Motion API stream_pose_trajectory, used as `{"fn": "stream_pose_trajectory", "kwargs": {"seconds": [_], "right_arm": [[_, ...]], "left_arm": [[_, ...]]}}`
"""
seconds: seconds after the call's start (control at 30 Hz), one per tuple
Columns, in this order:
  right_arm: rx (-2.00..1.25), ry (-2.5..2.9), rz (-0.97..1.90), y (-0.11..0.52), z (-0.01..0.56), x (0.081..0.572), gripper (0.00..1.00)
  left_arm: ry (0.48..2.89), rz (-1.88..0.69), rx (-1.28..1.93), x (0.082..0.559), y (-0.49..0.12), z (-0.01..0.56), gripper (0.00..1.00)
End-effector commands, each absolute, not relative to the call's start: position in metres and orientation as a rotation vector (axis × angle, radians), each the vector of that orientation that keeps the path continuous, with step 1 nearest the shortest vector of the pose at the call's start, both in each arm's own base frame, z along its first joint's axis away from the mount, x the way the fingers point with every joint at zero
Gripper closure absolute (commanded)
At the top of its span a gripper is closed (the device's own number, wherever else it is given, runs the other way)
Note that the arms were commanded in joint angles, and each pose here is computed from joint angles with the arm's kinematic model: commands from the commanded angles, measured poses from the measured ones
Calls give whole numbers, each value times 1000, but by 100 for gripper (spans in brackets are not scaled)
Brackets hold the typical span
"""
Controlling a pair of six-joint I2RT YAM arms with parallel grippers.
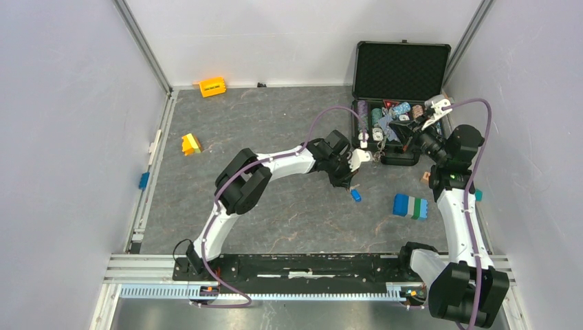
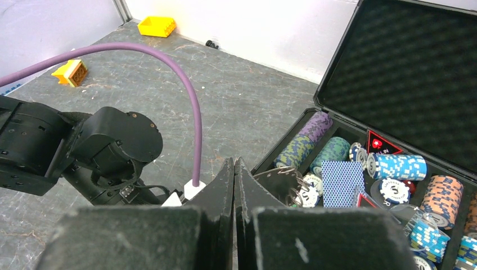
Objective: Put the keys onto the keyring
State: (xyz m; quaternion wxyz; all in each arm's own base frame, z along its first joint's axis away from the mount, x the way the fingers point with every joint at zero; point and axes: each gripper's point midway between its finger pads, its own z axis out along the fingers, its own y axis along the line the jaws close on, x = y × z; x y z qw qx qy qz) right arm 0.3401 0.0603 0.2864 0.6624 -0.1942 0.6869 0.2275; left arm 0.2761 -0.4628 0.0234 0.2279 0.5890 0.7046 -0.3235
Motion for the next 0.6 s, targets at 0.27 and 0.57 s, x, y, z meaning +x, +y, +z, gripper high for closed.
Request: {"fn": "stream_pose_trajectory", "kwargs": {"seconds": [0.27,0.57], "right_arm": [[-469,1482,493,61,304,337,100],[-477,1485,499,63,300,336,100]], "left_arm": [[1942,-816,1588,268,-418,44,98],[1974,-836,1532,261,-379,48,98]]}}
